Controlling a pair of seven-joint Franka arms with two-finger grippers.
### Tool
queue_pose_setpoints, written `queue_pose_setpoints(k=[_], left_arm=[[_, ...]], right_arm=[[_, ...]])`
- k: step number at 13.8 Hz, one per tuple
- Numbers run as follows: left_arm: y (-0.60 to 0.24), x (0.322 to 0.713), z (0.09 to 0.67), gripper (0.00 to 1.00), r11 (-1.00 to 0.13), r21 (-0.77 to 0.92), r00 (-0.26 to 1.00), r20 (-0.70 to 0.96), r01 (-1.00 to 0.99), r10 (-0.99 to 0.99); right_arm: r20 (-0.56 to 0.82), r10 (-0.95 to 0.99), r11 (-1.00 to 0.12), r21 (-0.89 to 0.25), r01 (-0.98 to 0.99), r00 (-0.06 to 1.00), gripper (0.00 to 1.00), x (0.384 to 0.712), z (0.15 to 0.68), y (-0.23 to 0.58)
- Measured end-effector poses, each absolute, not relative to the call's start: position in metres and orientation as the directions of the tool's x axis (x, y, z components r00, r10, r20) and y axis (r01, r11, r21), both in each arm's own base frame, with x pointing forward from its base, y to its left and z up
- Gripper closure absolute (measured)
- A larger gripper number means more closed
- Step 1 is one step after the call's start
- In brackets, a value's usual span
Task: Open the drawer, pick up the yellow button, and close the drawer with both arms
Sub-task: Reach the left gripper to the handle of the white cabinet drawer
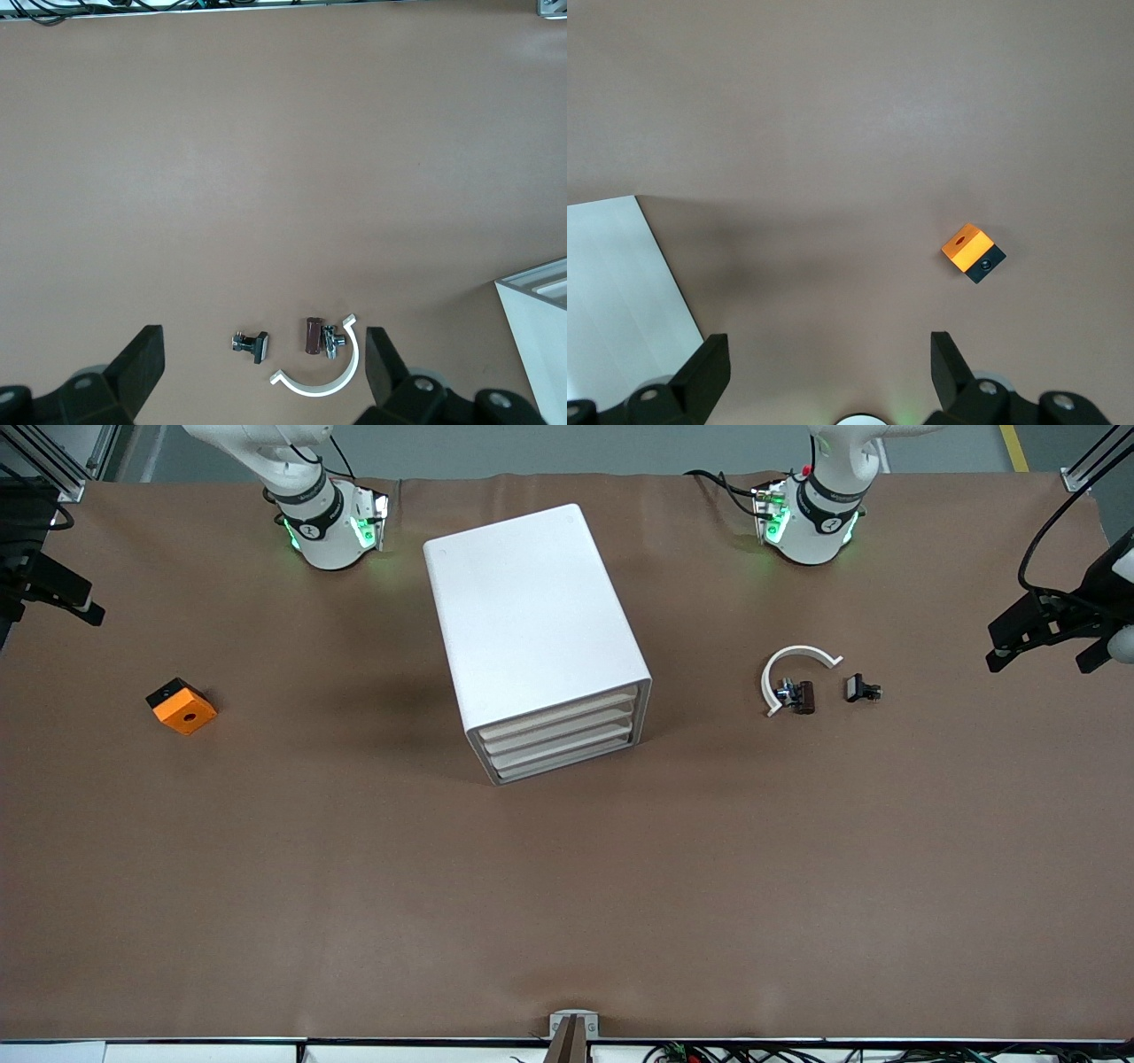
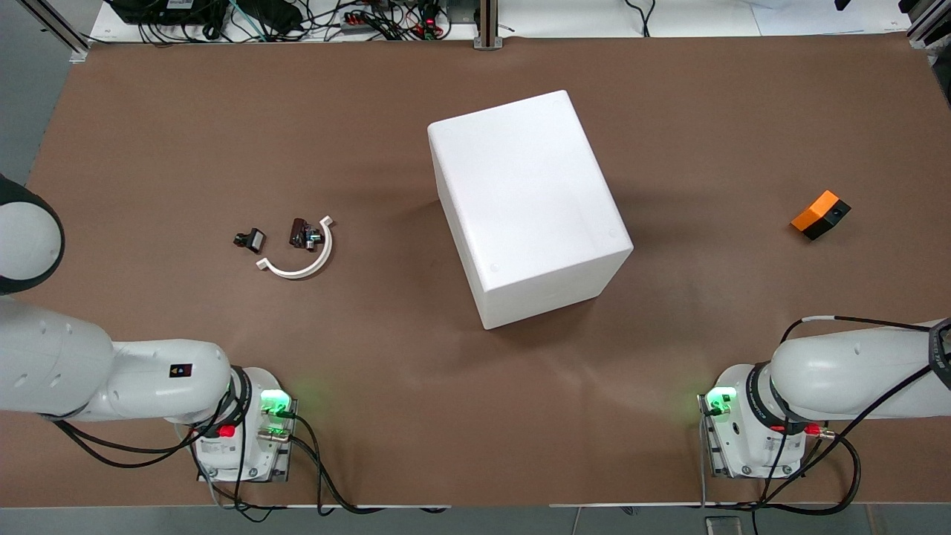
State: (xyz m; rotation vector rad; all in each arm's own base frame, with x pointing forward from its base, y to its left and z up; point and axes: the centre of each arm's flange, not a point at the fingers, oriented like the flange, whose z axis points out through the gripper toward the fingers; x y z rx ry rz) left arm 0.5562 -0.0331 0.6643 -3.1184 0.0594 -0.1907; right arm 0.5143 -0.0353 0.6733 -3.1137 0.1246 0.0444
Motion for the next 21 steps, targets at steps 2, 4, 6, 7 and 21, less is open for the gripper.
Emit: queue_pose_setpoints(k=[2,4,6,7,21], left_arm=[[-0.034,0.556,0.664,0.00,-0.999,-0.019,0.993,0.115,-0.038,-0.040],[-0.039,0.555,0.662,0.00,-0.999,-0.019,0.993,0.109,-0.047,-0.049],[-0.052,0.557,0.656,0.00,-0.998,0.001,0.993,0.096,-0.069,-0.068],[-0.062,0.559,0.650,0.00,-0.996,0.017,0.993,0.083,-0.084,-0.083],[-0.286,0.612,0.480,0.00,-0.837,0.397,0.911,-0.002,-0.378,-0.412]], right_arm=[[-0.029,-0.080,-0.996,-0.024,-0.080,0.996,0.00,0.514,0.673,-0.035],[-0.029,-0.080,-0.996,-0.024,-0.080,0.996,0.00,0.514,0.673,-0.035],[-0.030,-0.079,-0.996,-0.024,-0.080,0.996,0.00,0.514,0.673,-0.035],[-0.030,-0.079,-0.996,-0.024,-0.080,0.996,0.00,0.514,0.673,-0.035],[-0.033,-0.061,-0.998,-0.024,-0.062,0.998,0.00,0.515,0.672,-0.026]])
